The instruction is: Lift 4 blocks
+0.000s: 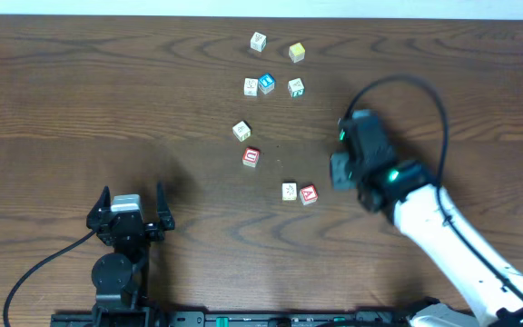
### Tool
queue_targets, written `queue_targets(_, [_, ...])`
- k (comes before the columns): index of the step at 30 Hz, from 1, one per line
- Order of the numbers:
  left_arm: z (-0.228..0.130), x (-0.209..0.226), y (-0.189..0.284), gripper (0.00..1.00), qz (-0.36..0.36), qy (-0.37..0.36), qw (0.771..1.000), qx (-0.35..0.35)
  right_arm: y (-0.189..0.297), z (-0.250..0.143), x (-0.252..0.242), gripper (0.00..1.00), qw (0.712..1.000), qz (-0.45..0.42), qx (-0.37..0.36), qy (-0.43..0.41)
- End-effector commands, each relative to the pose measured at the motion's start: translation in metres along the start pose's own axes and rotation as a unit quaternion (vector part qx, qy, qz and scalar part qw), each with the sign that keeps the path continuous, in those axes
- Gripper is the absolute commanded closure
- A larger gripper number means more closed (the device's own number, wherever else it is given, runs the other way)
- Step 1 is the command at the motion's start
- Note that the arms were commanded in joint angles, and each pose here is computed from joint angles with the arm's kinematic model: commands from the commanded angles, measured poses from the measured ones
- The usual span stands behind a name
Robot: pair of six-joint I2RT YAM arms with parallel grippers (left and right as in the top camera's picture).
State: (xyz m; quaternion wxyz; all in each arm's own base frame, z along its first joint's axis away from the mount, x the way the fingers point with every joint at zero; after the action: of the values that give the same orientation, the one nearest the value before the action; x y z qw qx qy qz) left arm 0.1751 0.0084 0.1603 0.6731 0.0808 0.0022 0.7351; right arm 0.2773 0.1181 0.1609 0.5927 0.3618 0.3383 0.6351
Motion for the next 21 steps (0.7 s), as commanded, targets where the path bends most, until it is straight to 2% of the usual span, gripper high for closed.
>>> queue_targets(1, [-0.015, -0.001, -0.001, 0.06, -0.001, -0.002, 1.000, 0.028, -0.009, -0.023, 0.009, 0.80, 0.999, 0.024, -0.003, -0.030])
queue_targets(6, [-0.015, -0.001, -0.001, 0.06, -0.001, -0.002, 1.000, 0.028, -0.028, -0.047, 0.011, 0.78, 0.999, 0.025, 0.028, -0.027])
queue_targets(21, [-0.015, -0.001, -0.001, 0.06, -0.001, -0.002, 1.000, 0.028, -0.060, -0.066, 0.028, 0.85, 0.996, 0.033, 0.075, -0.031])
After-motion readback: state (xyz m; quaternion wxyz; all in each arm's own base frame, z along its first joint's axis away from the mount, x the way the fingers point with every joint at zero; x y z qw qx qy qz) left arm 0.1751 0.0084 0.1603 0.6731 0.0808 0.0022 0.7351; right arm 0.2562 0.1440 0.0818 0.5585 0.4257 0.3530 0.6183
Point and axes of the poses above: each gripper's point midway between its finger pads, its own y axis back along the fingers, its own x axis along the line the jaws close on, z = x × y, the point moved 7 cm from there along y, back along the fingers, and after that the axes turned 4 degrees about -y, right-handed, at the moved point
